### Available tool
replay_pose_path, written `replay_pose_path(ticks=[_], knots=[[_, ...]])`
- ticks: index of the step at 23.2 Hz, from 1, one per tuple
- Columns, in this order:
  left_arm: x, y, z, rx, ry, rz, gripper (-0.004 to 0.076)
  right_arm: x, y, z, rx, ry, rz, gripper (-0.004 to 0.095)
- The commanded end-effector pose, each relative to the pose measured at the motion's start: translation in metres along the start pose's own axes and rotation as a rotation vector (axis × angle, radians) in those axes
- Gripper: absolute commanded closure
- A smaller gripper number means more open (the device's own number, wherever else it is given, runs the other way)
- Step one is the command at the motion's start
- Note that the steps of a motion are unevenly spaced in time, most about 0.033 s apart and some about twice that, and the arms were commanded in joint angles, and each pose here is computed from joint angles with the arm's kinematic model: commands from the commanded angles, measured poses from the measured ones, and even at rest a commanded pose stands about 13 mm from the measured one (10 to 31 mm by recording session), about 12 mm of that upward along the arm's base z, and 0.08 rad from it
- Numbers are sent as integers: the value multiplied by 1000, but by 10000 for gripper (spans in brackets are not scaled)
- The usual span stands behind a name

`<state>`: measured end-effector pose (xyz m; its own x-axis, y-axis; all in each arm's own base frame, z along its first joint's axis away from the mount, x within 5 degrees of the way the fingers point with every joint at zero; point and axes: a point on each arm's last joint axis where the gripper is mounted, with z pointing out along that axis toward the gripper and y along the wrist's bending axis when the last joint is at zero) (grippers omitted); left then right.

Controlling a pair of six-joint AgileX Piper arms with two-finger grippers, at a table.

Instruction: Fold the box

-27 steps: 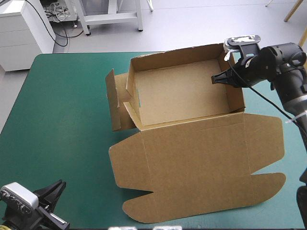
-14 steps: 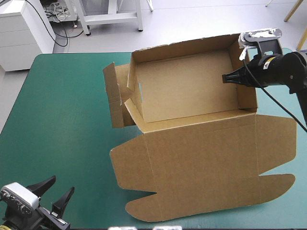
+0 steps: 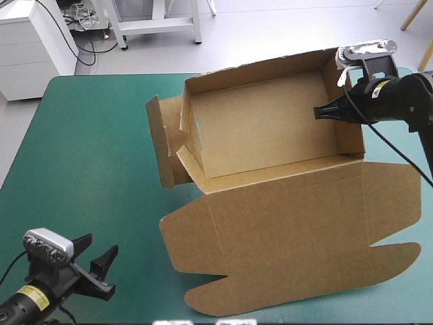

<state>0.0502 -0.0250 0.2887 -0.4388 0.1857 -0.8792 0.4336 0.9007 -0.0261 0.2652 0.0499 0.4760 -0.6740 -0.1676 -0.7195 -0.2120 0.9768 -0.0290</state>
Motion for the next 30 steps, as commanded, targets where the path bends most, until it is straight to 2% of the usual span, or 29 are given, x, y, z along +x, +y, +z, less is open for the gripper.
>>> replay_pose_path(ticks=[1, 9, 14, 21, 24, 30], knots=[[-27, 0, 19, 0, -61, -77, 286, -7, -2, -24, 10, -123, -14, 929], [-79, 1, 42, -37, 48, -56, 286, -7, -1, -24, 5, -123, -21, 930], [-122, 12, 49, -170, 136, 46, 286, -7, -1, -24, 5, -123, -23, 930], [-155, 46, 61, -311, 212, -14, 286, -7, -1, -24, 5, -123, -25, 930], [-158, 61, 69, -281, 236, -52, 286, -7, -1, -24, 5, -123, -25, 930], [-145, 110, 121, -23, 254, -183, 286, -7, -2, -24, 11, -123, -31, 930]])
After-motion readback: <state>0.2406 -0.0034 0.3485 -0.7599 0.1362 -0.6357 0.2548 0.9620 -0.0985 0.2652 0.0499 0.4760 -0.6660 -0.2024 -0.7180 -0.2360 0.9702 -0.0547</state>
